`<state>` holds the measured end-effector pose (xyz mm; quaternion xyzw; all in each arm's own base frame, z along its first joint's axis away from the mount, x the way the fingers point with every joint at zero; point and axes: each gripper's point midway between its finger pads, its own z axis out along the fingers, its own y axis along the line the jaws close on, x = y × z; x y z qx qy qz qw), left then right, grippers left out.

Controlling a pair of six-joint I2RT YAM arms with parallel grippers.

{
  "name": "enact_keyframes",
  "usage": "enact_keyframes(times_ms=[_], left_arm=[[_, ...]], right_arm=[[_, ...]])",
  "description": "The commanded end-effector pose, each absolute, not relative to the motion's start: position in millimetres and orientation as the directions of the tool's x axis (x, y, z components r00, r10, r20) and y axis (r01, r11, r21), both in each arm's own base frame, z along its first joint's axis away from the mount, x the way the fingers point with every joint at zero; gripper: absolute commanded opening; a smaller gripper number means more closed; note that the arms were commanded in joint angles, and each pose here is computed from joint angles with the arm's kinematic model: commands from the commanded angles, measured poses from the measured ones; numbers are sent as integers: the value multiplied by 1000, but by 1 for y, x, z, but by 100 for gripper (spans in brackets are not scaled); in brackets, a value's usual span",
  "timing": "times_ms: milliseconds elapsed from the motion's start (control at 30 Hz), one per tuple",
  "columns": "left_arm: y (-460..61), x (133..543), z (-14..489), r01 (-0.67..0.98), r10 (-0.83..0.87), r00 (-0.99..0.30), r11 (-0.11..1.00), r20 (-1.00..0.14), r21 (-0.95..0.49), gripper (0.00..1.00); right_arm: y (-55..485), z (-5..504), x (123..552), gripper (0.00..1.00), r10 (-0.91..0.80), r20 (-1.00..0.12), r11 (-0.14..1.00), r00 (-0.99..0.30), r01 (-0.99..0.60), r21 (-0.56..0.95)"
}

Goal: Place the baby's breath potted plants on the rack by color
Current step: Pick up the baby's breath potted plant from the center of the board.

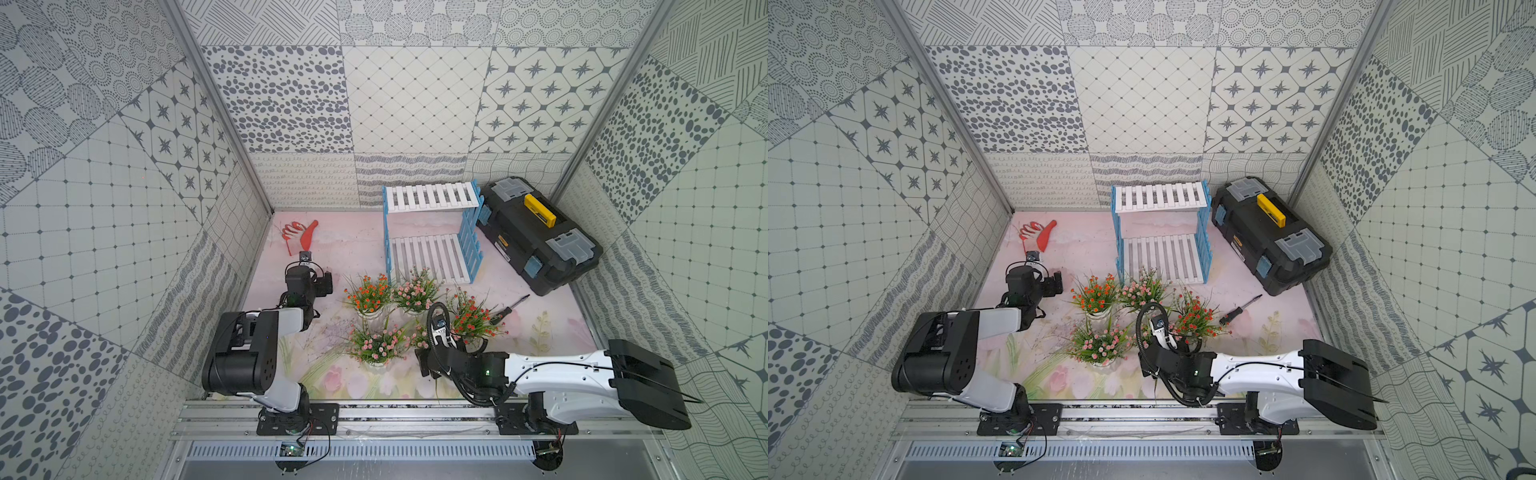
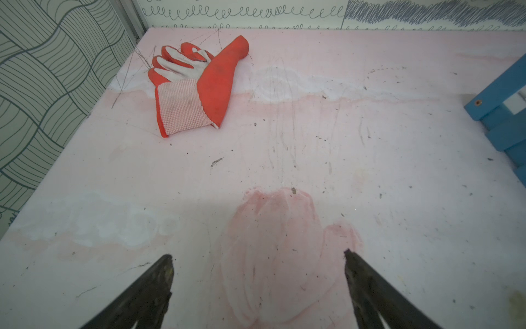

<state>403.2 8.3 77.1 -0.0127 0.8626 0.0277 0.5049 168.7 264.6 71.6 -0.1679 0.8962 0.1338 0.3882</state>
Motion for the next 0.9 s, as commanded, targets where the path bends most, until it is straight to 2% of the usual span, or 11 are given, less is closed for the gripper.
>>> enact_keyframes(times_ms=[0,333,867], left_arm=[[9,407,83,-63,3,-466,997,-885,37,94],[9,407,83,-63,3,-467,997,-885,37,94],[9,407,83,-63,3,-466,997,-885,37,94]], right_arm=[[265,77,171,87,-170,-752,909,-637,-395,129],[254,102,169,81,-184,-779,904,-600,-414,105],[272,207,166,79,-175,-853,839,-491,-528,131]])
